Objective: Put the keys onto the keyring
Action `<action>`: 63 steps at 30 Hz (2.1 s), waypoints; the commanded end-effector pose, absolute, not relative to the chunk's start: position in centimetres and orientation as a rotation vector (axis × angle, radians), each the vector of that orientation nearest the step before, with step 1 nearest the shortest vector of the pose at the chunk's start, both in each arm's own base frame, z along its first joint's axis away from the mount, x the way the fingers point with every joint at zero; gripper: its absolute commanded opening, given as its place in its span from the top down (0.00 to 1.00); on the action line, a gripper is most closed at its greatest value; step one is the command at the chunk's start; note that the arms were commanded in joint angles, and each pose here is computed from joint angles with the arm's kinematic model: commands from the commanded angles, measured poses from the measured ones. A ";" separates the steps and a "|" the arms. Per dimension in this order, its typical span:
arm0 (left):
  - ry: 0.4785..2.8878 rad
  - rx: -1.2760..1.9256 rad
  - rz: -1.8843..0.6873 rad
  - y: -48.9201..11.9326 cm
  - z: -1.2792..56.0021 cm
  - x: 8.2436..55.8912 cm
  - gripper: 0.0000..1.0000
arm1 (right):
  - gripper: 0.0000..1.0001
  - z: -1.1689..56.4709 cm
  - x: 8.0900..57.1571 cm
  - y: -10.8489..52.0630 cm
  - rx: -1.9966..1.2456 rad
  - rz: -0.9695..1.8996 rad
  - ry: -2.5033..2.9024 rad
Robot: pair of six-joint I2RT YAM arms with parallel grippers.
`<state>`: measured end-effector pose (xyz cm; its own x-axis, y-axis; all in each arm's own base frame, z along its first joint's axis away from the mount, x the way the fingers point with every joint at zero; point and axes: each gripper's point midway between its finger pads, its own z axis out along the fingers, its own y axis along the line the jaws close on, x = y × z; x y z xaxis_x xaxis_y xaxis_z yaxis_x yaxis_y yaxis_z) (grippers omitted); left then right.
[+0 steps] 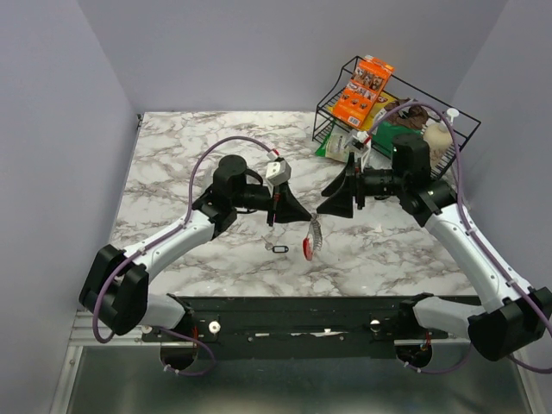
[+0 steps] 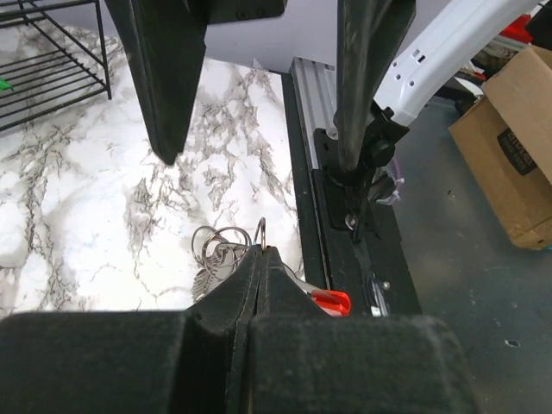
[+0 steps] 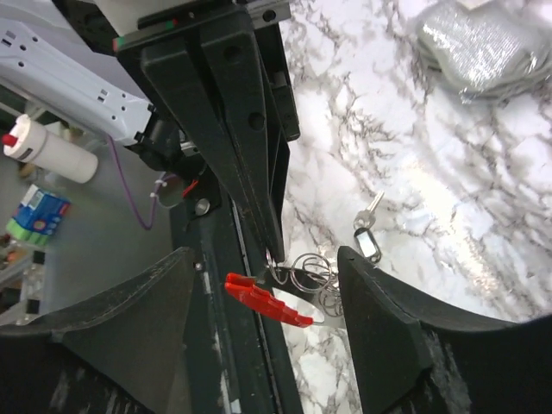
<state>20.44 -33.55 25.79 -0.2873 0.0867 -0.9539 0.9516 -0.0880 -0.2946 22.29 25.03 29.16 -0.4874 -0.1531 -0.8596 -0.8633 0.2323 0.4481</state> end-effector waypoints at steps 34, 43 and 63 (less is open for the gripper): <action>1.594 1.032 -0.882 -29.4 22.3 26.9 1.00 | 0.00 25.7 24.0 24.3 -0.800 1.178 1.914; 1.662 0.900 -0.734 -27.8 21.7 29.3 1.00 | 0.00 24.6 25.6 24.6 -0.651 1.190 2.008; 1.823 0.948 -0.676 -29.4 17.4 31.0 1.00 | 0.00 22.6 28.8 22.0 -0.437 0.922 2.113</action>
<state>30.03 -29.02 17.28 -0.2734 0.3004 -0.9138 0.8448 0.5292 -0.0788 28.39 22.89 23.00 -0.6406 -0.0247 -0.7674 -0.6137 0.6171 0.4925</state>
